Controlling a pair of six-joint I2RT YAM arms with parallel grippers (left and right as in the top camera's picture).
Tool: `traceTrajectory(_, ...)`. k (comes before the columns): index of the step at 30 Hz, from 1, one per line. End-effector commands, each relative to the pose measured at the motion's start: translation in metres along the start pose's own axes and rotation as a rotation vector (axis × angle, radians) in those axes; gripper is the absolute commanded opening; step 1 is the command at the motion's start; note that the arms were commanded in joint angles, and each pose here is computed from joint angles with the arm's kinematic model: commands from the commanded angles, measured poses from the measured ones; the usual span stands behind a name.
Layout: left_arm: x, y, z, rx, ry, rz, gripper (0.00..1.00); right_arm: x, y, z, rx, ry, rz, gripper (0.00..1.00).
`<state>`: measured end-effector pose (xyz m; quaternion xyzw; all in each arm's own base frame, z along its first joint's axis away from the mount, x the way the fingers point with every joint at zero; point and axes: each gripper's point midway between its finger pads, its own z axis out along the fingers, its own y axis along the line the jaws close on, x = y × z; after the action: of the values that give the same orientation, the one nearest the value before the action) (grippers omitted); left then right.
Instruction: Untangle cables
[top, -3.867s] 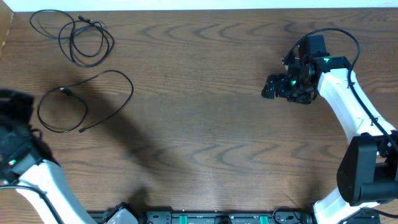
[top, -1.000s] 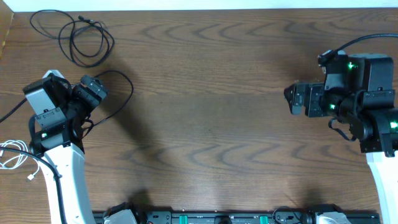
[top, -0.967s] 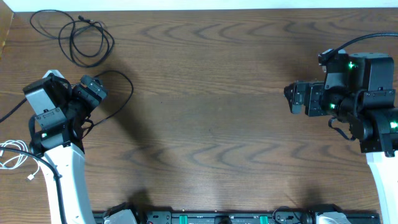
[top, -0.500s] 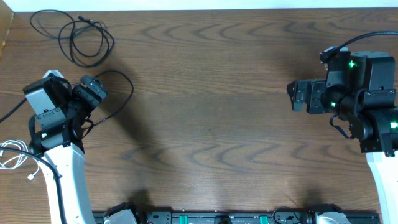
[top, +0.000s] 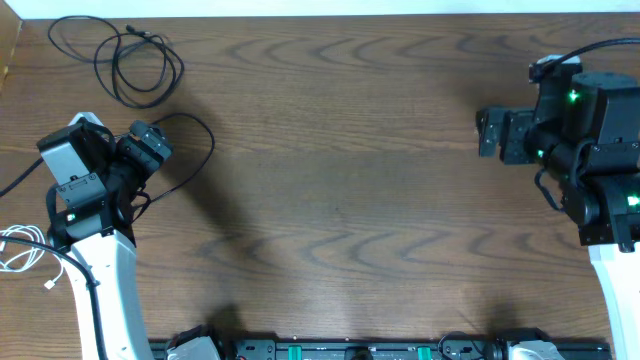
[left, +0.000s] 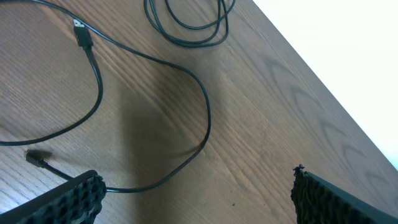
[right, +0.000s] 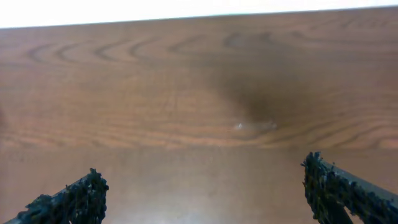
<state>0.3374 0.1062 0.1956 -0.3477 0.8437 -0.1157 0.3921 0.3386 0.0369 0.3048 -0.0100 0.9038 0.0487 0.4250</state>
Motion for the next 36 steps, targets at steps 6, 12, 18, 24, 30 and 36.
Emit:
traceTrajectory(6, 0.001, -0.002, 0.001, 0.008, 0.007, 0.003, 0.98, -0.039, -0.008, -0.01, 0.07, -0.189, -0.109, 0.99)
traceTrajectory(12, 0.001, -0.002, 0.001, 0.008, 0.007, 0.003, 0.98, -0.053, -0.015, -0.021, 0.094, -0.388, -0.152, 0.99)
traceTrajectory(18, 0.001, -0.002, 0.001, 0.008, 0.007, 0.003, 0.98, -0.044, -0.022, -0.034, 0.092, -0.566, -0.151, 0.99)
traceTrajectory(24, 0.001, -0.002, 0.001, 0.008, 0.007, 0.003, 0.98, -0.012, -0.029, -0.043, 0.112, -0.685, -0.178, 0.99)
traceTrajectory(30, 0.001, -0.002, 0.001, 0.008, 0.007, 0.003, 0.98, 0.038, -0.034, -0.042, 0.137, -0.753, -0.201, 0.99)
traceTrajectory(36, 0.001, -0.002, 0.001, 0.008, 0.007, 0.003, 0.98, 0.08, -0.036, -0.038, 0.151, -0.81, -0.219, 0.99)
